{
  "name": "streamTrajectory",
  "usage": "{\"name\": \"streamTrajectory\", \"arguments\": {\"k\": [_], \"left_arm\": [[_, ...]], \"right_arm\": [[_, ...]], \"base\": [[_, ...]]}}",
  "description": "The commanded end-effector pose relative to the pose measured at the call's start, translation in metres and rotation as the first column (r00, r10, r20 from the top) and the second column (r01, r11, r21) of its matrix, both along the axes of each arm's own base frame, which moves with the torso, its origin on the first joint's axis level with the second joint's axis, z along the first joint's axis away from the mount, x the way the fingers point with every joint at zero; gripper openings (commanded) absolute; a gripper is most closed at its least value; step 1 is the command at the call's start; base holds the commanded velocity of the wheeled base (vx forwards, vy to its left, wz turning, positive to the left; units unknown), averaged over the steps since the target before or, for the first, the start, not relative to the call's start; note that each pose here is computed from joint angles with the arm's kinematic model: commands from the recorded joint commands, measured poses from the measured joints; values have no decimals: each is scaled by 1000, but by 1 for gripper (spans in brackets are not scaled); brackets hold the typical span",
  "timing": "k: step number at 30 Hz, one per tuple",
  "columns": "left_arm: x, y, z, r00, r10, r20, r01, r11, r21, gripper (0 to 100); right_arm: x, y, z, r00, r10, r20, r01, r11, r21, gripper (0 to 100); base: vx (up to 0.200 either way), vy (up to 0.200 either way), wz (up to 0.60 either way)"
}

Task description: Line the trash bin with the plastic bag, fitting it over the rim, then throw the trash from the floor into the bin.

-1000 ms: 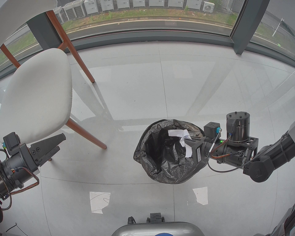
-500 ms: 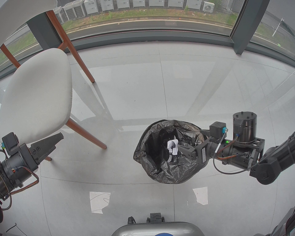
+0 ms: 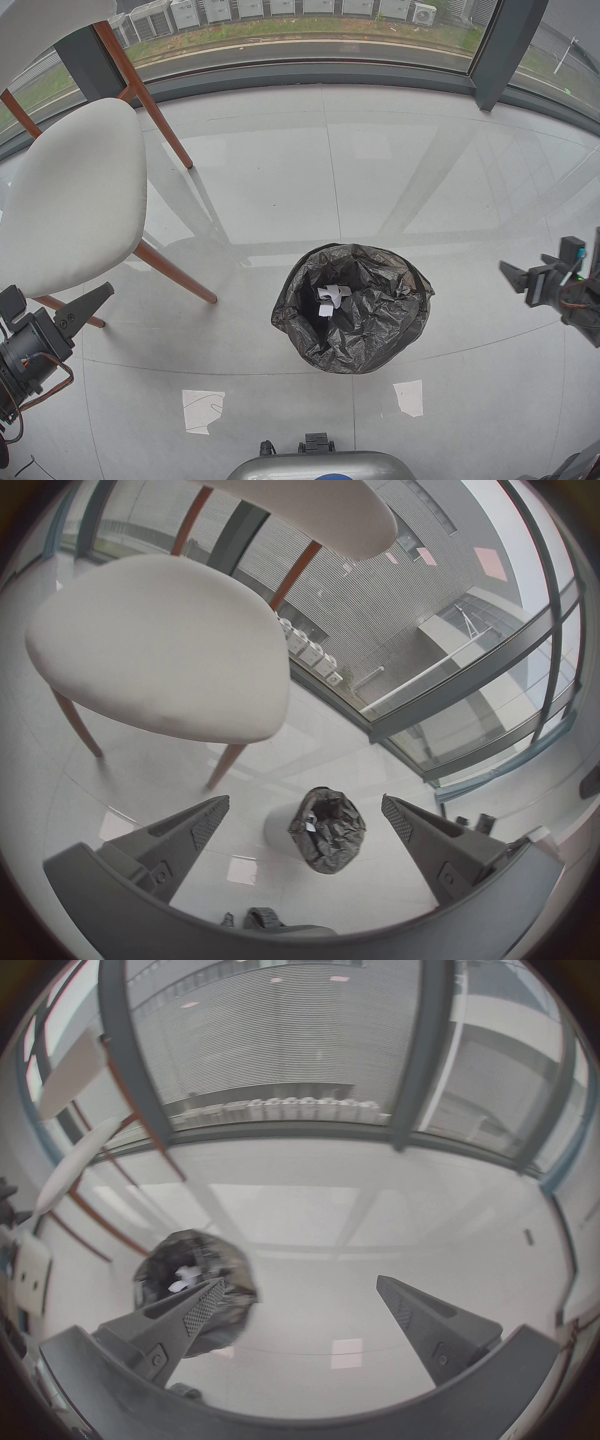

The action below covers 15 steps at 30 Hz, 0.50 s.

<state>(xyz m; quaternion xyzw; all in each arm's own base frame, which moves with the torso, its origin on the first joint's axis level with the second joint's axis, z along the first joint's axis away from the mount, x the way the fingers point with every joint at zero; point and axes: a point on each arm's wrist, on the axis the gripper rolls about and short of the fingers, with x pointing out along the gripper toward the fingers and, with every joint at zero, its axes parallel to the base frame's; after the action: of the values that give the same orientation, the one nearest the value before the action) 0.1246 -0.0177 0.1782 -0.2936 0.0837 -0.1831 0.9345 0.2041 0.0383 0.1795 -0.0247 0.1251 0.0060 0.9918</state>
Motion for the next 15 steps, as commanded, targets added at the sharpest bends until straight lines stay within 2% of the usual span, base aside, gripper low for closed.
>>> {"name": "streamTrajectory", "arguments": {"k": [1,5,6,7,9,11,12,15], "left_arm": [[-42,14,-21,979,179,97,-190,974,124,100],[-67,13,-27,974,176,144,-199,966,166,100],[-95,14,-39,971,190,143,-216,957,193,100],[-102,13,-44,972,192,140,-217,957,195,100],[-124,13,-61,973,190,129,-214,955,208,100],[-142,13,-80,975,174,138,-204,949,241,100],[-149,13,-91,975,166,146,-202,938,281,100],[-152,13,-95,969,151,196,-221,886,407,100]], "right_arm": [[-106,-49,-2,943,-303,137,301,953,35,100],[-164,-46,-43,944,-301,137,299,954,31,100],[-194,-43,-71,953,-266,142,264,964,35,100],[-199,-43,-77,961,-237,145,234,972,36,100],[-217,-40,-96,977,-124,173,120,992,32,100],[-228,-38,-103,977,-37,212,25,998,59,100],[-229,-38,-103,976,-15,216,2,998,63,100],[-228,-38,-104,972,-21,236,7,998,63,100]], "base": [[0,0,0],[0,0,0],[0,0,0],[0,0,0],[0,0,0],[0,0,0],[0,0,0],[0,0,0]]}}
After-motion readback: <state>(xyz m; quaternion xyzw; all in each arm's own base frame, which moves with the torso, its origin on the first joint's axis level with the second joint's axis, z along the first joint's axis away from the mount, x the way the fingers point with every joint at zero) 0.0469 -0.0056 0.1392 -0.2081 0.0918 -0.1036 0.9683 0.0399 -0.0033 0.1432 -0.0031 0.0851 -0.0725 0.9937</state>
